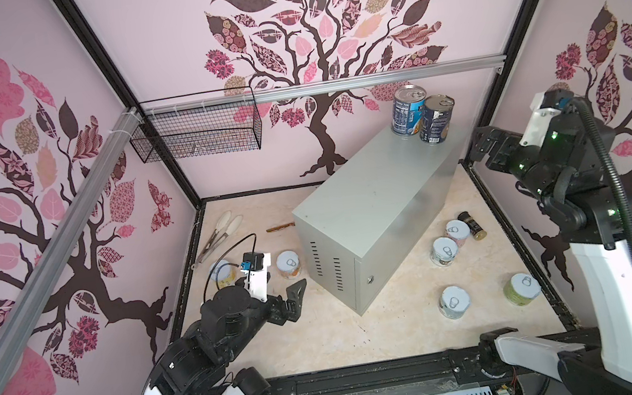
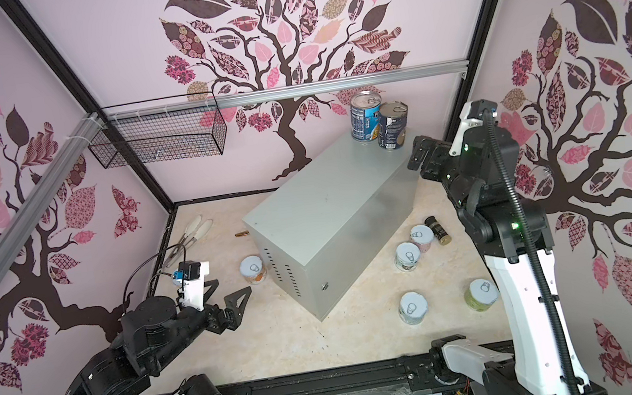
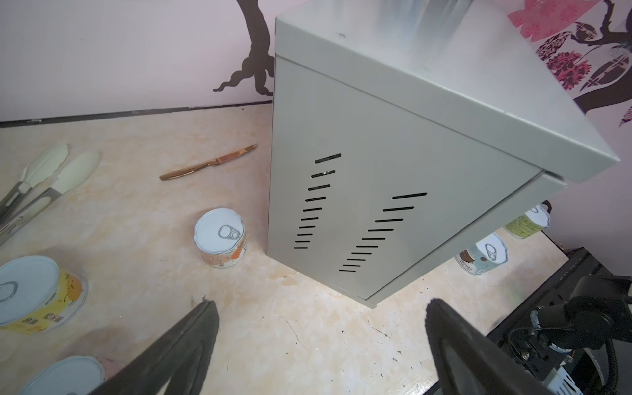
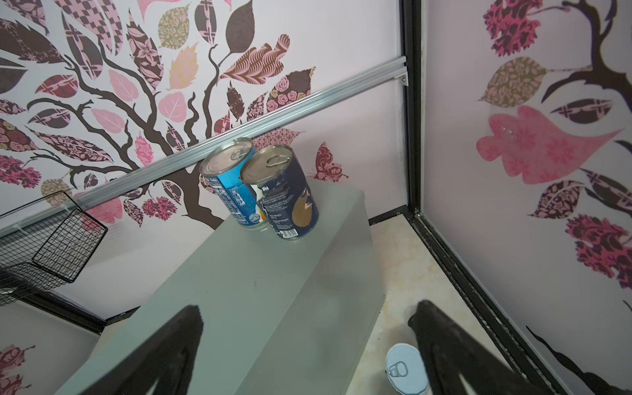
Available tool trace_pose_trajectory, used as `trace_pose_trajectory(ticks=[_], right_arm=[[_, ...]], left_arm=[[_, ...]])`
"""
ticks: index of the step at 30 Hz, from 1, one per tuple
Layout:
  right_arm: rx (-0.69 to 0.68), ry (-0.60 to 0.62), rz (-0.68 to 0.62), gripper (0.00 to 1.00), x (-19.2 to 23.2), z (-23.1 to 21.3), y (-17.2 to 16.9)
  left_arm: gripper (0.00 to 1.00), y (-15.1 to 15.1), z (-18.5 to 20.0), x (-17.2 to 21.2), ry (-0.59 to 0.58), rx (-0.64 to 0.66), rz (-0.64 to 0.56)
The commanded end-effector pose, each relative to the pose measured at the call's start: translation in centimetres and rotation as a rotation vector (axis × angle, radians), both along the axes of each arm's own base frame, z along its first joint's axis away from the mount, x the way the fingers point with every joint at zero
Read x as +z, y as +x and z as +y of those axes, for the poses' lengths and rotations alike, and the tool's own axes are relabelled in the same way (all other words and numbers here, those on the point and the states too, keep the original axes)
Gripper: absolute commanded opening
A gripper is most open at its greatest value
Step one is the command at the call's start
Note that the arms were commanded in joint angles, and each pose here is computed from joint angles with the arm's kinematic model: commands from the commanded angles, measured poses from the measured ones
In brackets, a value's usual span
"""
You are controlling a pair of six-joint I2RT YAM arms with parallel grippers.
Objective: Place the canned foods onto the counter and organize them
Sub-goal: 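Open the right gripper and lower it toward the white-lidded floor cans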
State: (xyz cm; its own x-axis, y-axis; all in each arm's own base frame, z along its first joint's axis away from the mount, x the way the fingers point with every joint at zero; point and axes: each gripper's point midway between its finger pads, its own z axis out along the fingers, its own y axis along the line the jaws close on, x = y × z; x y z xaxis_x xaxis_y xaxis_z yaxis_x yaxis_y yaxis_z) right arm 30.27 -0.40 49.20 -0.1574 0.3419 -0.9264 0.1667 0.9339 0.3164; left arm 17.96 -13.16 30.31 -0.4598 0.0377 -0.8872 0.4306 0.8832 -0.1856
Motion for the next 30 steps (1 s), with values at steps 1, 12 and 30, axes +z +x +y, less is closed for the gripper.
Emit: trace_pose_trajectory(ticks=[1, 12, 30], right_arm=[[-0.046, 0.031, 0.051, 1.00, -2.8, -0.7, -2.1], [-0.072, 0.084, 0.337, 1.00, -19.2, 1.7, -3.6], [-0.120, 0.140, 0.568, 1.00, -35.0, 3.0, -2.0]], left_arm=[[0.98, -0.3, 0.8, -0.1, -0.020, 0.035, 0.027], [0.98, 1.2, 0.9, -4.9, 0.098, 0.144, 0.164], [0.98, 1.1, 0.3, -7.1, 0.096, 0.089, 0.129]])
